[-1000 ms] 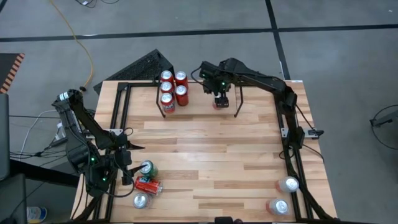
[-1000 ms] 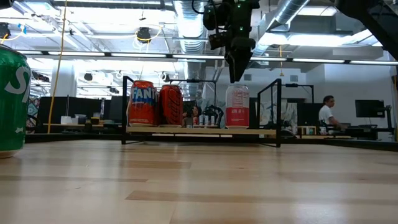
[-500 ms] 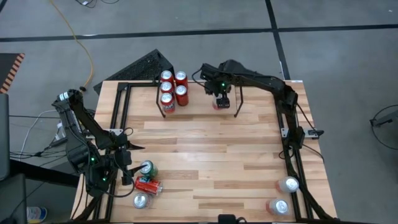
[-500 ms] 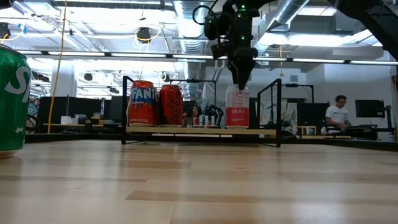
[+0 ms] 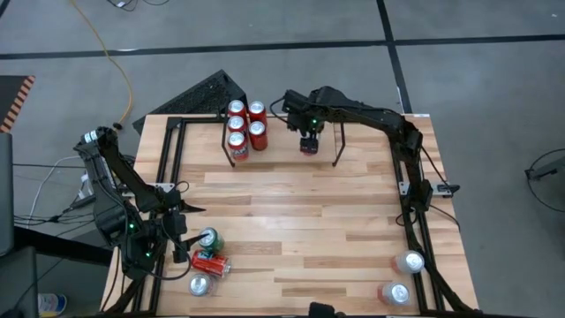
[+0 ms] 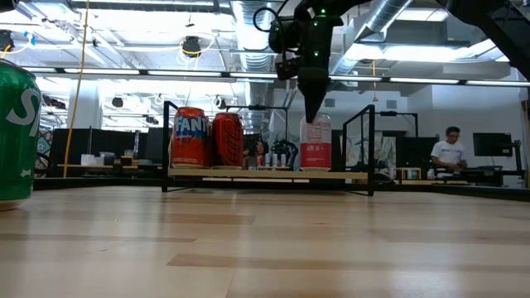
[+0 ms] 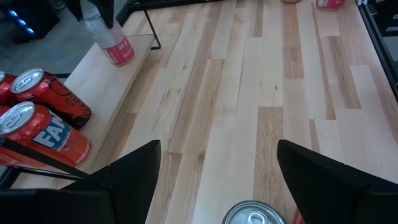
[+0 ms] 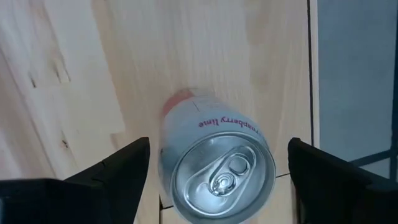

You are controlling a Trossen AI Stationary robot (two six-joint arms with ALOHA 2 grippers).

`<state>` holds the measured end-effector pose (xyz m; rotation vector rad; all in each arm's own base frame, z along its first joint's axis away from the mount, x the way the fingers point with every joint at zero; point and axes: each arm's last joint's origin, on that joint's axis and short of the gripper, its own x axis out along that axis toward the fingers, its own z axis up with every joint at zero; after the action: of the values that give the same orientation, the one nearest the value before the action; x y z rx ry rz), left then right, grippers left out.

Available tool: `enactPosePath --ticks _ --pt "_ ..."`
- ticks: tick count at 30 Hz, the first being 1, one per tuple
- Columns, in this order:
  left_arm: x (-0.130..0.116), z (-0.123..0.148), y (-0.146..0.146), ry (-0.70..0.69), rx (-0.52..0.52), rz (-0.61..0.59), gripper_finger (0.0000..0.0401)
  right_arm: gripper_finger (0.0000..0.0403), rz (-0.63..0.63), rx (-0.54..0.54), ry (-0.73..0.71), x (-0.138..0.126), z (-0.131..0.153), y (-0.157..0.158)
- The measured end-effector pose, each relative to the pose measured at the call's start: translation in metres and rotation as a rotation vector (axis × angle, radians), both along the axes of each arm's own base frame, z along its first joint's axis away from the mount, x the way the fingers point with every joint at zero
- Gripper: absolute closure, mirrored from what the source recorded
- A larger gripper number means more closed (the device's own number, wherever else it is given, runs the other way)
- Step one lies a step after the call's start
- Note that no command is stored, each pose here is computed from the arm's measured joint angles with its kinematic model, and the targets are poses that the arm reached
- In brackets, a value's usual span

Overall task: Place canned beverage on shelf
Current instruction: Put the pink white soda can on the shelf

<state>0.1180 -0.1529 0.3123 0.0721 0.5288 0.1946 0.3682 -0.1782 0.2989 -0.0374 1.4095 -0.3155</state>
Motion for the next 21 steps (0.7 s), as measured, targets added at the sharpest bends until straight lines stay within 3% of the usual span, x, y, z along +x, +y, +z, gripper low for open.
enactPosePath --ticks 5,12,15,18,21 --pt "0.0 0.0 0.0 -0.001 -0.006 0.002 0.0095 0.0077 -0.111 0.008 -0.018 -0.001 -0.002 -0.001" --pt "0.0 0.0 0.0 -0.001 0.002 0.0 0.0095 0.0108 -0.469 0.028 -0.179 0.004 0.0 -0.007" --pt "0.0 0.001 0.0 -0.018 0.013 0.01 0.0095 0.0109 -0.567 0.04 -0.277 0.01 0.002 -0.009" --pt "0.0 0.001 0.0 -0.021 0.014 0.011 0.0095 0.0108 -0.582 0.077 -0.385 0.018 0.006 -0.011" --pt "0.0 0.001 0.0 -0.023 0.003 0.017 0.0095 0.0108 -0.442 0.127 -0.416 0.021 0.016 -0.01"
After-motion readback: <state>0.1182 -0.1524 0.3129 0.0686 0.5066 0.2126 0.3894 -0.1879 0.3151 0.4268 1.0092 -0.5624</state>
